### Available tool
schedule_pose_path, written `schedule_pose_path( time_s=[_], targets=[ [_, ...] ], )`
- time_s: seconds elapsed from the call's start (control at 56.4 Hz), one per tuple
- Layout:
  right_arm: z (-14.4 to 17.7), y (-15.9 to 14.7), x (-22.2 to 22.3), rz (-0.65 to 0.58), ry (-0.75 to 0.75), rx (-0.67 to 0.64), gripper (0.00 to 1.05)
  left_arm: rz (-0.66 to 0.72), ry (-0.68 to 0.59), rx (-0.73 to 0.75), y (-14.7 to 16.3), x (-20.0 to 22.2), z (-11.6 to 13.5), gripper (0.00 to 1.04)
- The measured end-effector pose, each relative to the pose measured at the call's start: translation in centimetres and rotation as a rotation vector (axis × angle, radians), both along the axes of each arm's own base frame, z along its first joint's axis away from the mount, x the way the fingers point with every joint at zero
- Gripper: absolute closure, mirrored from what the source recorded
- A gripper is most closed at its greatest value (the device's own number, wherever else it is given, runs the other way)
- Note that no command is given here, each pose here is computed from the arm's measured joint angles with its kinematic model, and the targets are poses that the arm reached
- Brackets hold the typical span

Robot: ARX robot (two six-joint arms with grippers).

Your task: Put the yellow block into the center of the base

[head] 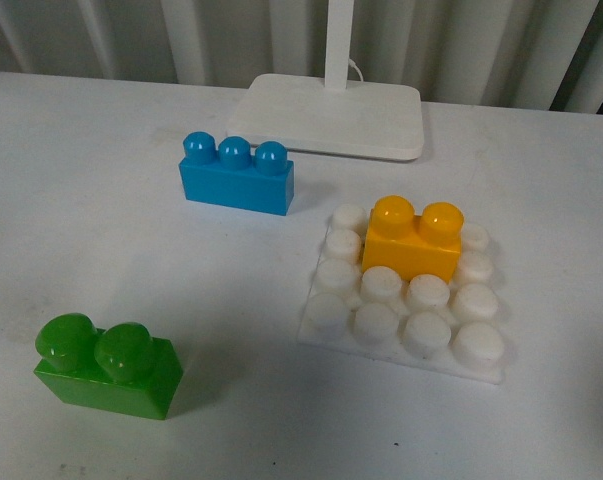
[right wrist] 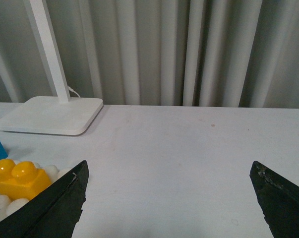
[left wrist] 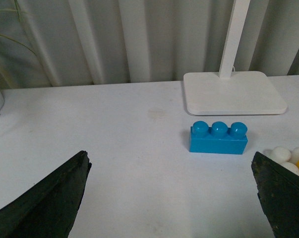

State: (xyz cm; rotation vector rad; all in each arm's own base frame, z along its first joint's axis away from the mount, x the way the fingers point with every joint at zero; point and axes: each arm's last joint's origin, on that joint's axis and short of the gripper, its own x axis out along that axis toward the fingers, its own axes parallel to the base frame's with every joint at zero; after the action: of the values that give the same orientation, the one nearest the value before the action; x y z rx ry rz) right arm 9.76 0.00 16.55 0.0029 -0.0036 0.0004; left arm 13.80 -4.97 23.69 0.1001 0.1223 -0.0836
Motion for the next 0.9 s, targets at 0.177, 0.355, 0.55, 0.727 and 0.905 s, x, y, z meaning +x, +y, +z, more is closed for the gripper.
schedule_pose_path(
  time_s=[0.177, 0.355, 0.55, 0.727, 0.905],
  targets=[
    [0.0, 0.0, 0.0, 0.000, 0.000, 0.000, 0.09, 0.068, -0.117, -0.083, 1.4, -0.7, -1.7, 0.39],
    [0.0, 0.0, 0.0, 0.000, 0.000, 0.000, 0.09, 0.072, -0.120, -0.091, 3.0, -1.5, -3.8, 0.85],
    [0.0, 0.0, 0.0, 0.000, 0.000, 0.000, 0.09, 0.063, -0.119, -0.100, 4.1, -2.2, -5.0, 1.01],
    [0.0, 0.0, 0.0, 0.000, 0.000, 0.000, 0.09, 0.083, -0.124, -0.101, 4.9, -2.5, -5.6, 1.01],
    [0.0, 0.0, 0.0, 0.000, 0.000, 0.000, 0.09, 0.082, -0.122, -0.101, 4.9, -2.8, -6.1, 1.01]
  ],
)
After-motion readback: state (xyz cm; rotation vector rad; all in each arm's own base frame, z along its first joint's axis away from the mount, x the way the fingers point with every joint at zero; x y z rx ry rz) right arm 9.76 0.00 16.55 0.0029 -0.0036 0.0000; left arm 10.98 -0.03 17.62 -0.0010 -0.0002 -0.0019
